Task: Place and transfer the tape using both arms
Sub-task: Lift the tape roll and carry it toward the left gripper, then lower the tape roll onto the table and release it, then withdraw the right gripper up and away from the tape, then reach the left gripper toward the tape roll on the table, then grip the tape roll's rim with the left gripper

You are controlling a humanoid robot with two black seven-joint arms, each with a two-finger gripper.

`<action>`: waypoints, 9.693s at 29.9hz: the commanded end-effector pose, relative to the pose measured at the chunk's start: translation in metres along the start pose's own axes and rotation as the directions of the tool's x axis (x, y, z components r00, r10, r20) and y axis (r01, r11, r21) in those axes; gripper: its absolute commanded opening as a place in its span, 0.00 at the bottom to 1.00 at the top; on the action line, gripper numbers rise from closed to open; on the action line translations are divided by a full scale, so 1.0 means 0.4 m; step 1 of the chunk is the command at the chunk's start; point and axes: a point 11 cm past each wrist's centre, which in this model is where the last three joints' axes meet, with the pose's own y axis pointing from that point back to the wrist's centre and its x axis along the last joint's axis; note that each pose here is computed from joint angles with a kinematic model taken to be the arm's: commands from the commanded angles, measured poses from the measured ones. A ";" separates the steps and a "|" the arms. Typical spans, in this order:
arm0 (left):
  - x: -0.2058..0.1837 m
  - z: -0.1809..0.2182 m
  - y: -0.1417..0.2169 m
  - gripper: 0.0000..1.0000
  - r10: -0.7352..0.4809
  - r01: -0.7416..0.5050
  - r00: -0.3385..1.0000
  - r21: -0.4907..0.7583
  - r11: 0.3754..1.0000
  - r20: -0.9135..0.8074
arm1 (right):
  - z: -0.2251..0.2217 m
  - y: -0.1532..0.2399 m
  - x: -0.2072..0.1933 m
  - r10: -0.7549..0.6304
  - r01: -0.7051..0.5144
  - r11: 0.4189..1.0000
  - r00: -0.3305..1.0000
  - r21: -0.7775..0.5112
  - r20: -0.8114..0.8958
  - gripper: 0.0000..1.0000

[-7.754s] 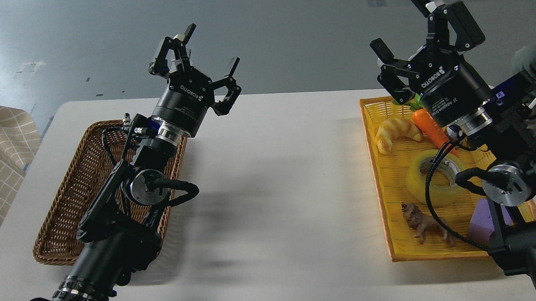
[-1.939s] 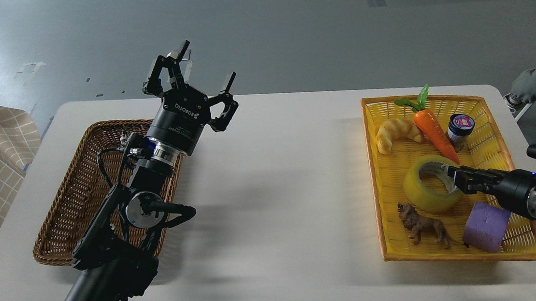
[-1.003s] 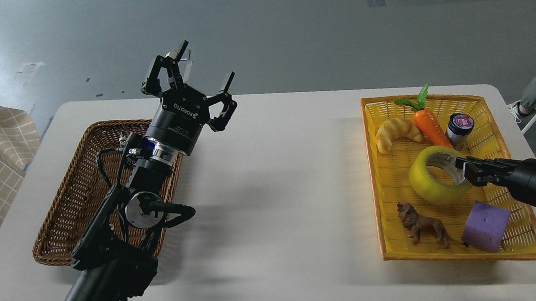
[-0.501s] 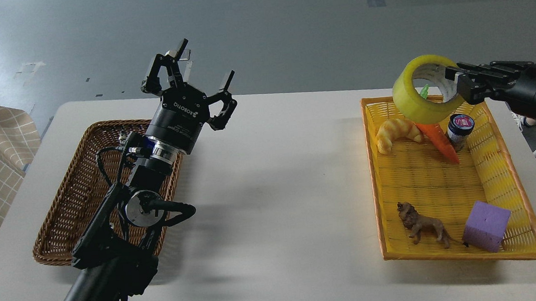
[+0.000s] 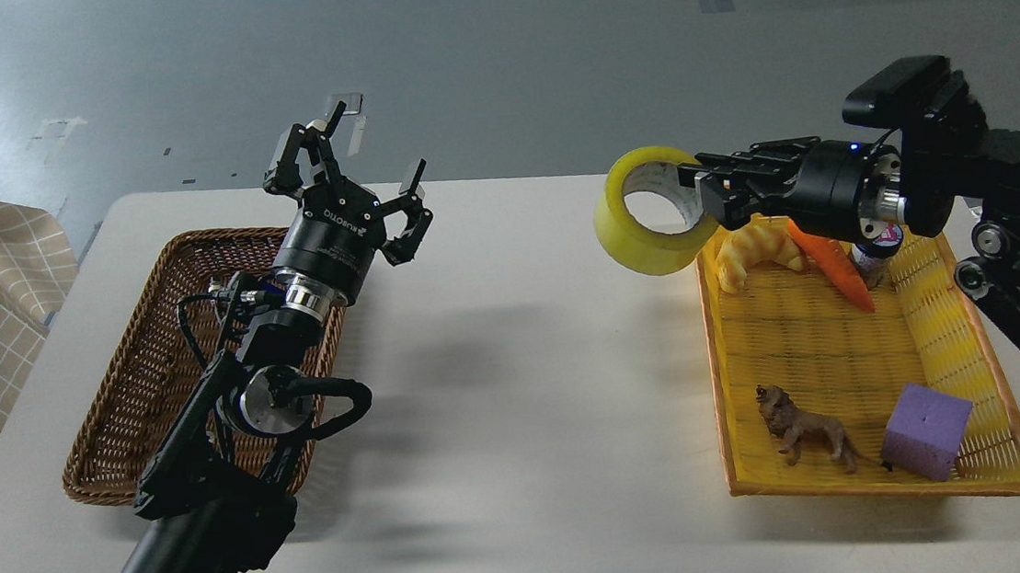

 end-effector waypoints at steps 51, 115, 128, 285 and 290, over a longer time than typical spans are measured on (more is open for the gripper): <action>0.072 0.052 0.046 0.98 0.061 -0.060 0.997 -0.026 0.998 0.047 | -0.203 -0.311 -0.210 -0.284 0.271 0.953 0.954 0.135 0.094 0.97; -0.083 0.145 0.064 0.98 -0.077 0.209 0.790 -0.150 0.966 0.608 | 0.051 0.428 0.122 0.349 -0.891 0.452 0.138 -0.038 0.927 1.00; -0.081 0.007 0.069 0.98 -0.202 0.139 0.116 0.185 0.973 0.973 | 0.033 0.430 0.131 0.342 -0.893 0.449 0.154 -0.017 0.927 1.00; 0.077 -0.280 0.157 0.09 -0.750 -0.254 -0.468 0.742 0.621 0.467 | 0.074 0.448 0.027 0.380 -0.846 0.516 0.084 -0.136 0.921 1.00; 0.050 -0.267 0.124 0.09 -0.731 -0.225 -0.472 0.734 0.640 0.493 | 0.075 0.448 0.025 0.381 -0.845 0.516 0.081 -0.139 0.921 1.00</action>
